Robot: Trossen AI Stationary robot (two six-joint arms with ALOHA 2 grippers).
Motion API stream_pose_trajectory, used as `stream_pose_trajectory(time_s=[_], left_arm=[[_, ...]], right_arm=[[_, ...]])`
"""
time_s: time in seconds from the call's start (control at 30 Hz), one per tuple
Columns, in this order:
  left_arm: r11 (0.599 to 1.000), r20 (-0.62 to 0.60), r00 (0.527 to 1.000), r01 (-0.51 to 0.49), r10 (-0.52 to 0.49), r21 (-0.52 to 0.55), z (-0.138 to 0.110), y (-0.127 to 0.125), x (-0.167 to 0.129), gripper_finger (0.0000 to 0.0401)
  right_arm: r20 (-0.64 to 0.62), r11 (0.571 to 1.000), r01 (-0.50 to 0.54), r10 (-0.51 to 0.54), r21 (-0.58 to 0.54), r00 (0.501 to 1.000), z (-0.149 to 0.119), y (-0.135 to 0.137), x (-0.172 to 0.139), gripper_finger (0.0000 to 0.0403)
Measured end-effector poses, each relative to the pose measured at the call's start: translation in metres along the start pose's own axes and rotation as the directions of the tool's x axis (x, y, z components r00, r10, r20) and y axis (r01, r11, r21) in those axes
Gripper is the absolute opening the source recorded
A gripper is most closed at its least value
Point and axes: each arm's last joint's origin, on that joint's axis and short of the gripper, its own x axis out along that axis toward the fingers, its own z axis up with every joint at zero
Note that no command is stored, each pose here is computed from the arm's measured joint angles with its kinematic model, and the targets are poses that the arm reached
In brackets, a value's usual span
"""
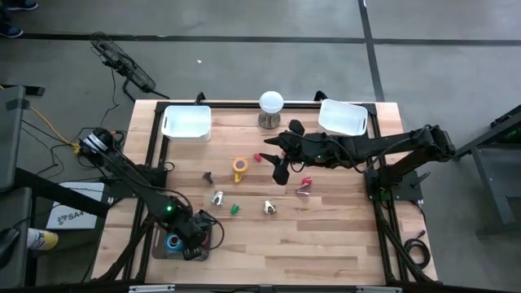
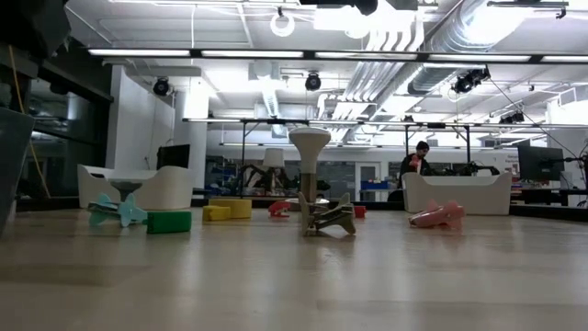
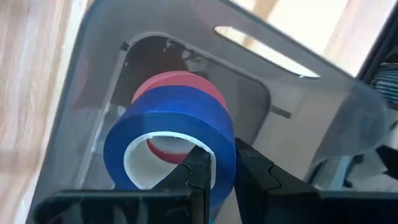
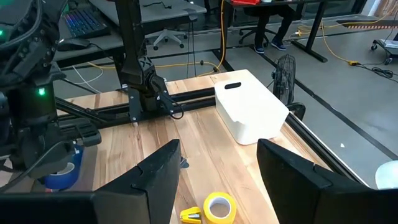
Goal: Pick and place Stapler, Stapler remover, tape
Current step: Put the dark blue tape into the black bin
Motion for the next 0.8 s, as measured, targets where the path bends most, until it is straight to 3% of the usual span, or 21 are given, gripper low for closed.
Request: stream_pose_trajectory(time_s=[0.47,0.8], left_arm=[[1.0,0.028,1.0,0.007,-0.007,0.009,0.0022,-0.0022,0.0031,0.0042],[0.995,0.043,0.996,0.069,-0.072,0.065,0.0045,-0.0081,0.0028,0.0124]], right_arm=[[-0.002,1.0,0.0,0.0,-0.002,1.0,-0.0002,0.0,0.0001,0.0204],[-0.031,1.0,0.005,-0.005,-0.013,1.0,-0.0032,-0.0005,0.0001,0.0204]])
